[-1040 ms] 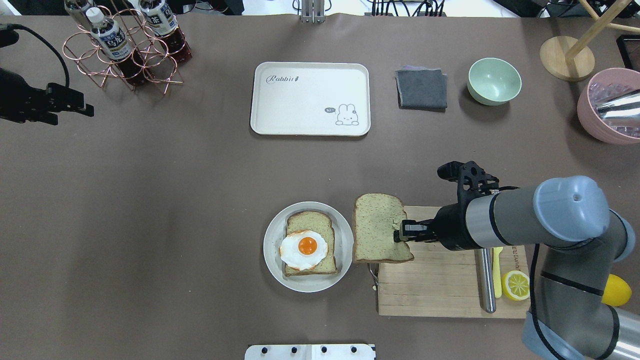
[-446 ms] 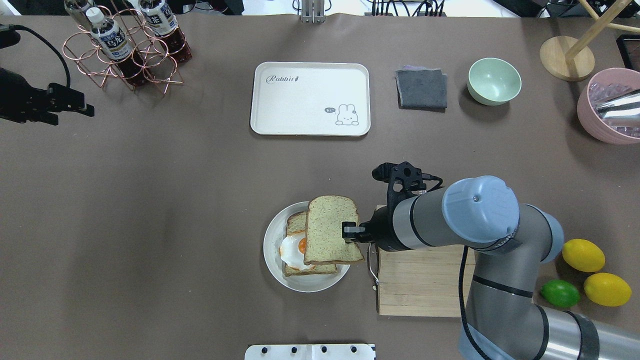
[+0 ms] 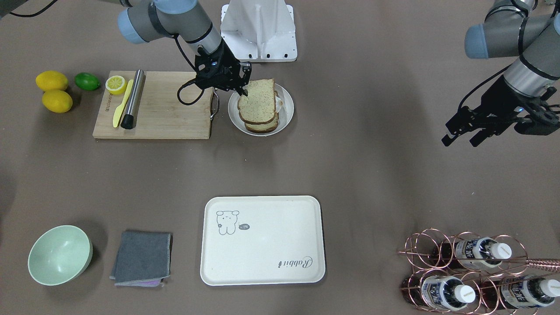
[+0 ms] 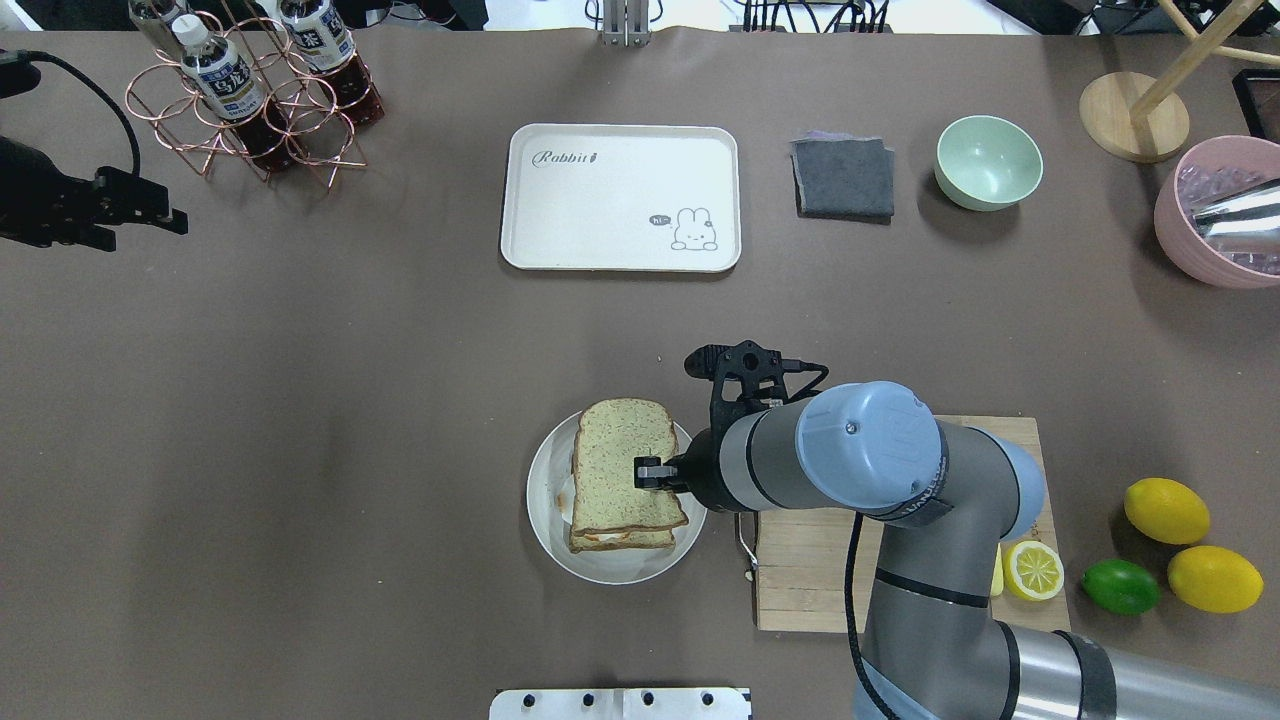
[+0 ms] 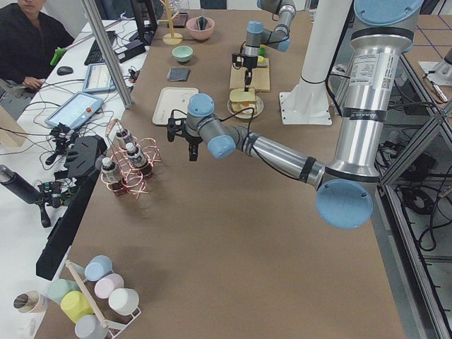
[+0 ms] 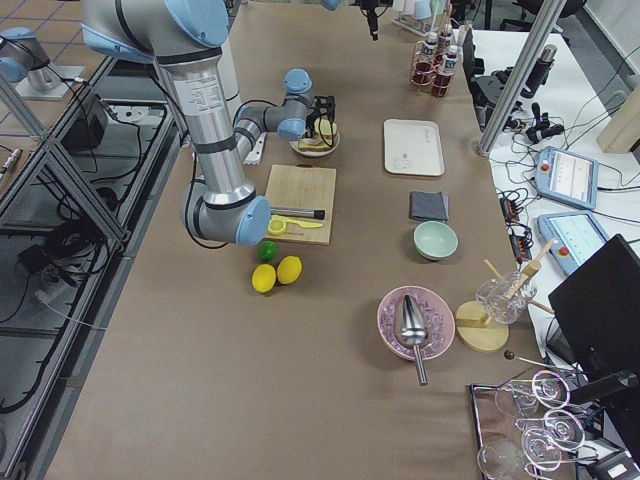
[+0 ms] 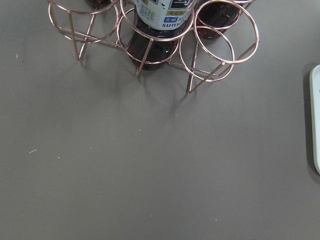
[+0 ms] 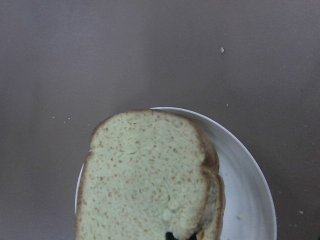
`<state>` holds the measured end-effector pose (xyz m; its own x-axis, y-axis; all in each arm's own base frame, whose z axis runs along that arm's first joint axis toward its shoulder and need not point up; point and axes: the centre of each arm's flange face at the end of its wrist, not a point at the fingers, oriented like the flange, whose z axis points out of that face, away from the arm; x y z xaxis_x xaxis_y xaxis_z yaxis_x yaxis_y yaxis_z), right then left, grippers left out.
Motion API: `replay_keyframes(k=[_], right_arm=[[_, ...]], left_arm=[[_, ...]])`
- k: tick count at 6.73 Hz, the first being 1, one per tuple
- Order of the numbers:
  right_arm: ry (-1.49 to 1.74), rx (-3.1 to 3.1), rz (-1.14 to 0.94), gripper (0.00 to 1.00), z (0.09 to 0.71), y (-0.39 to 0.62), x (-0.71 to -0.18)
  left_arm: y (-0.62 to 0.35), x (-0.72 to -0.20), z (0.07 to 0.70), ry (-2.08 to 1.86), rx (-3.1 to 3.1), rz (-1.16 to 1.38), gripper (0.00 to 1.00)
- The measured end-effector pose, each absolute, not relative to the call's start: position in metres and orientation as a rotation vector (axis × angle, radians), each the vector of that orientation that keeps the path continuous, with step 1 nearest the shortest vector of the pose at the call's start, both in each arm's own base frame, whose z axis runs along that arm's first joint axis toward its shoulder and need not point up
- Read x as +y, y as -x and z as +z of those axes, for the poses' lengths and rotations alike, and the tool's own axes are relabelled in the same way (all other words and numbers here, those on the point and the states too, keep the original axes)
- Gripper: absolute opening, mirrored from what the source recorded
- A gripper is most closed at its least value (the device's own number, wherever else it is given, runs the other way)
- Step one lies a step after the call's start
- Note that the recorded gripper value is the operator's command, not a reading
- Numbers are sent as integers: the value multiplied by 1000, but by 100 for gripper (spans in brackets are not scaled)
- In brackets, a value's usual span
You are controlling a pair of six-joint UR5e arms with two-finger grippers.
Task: Make sandwich and place on tray
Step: 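Lay the bread slice on top of the egg toast with the right gripper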
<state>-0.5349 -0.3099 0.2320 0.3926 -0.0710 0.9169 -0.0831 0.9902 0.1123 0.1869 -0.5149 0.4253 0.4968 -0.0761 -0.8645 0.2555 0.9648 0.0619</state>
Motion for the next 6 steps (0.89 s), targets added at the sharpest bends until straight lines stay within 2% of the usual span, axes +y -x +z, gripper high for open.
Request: replay_keyframes(k=[1,2,3,4,6], right_arm=[[-160,-1157,-1,0,234,543,-307],[-169,-1148,-6,7,237,549,-304],[-172,-1145,-9,42,238,551,-302],[-172,-1143,-11,99,239,553,-300],[-169,-1142,8,100,238,555,-301]], left_arm=[[-187,-515,426,-191,1033,-203,93],[-187,-515,426,-190,1032,-202,93],[-187,-515,426,-190,1032,-202,93],[-187,-515,426,-190,1032,-202,93],[-188,-517,426,-190,1032,-203,93]])
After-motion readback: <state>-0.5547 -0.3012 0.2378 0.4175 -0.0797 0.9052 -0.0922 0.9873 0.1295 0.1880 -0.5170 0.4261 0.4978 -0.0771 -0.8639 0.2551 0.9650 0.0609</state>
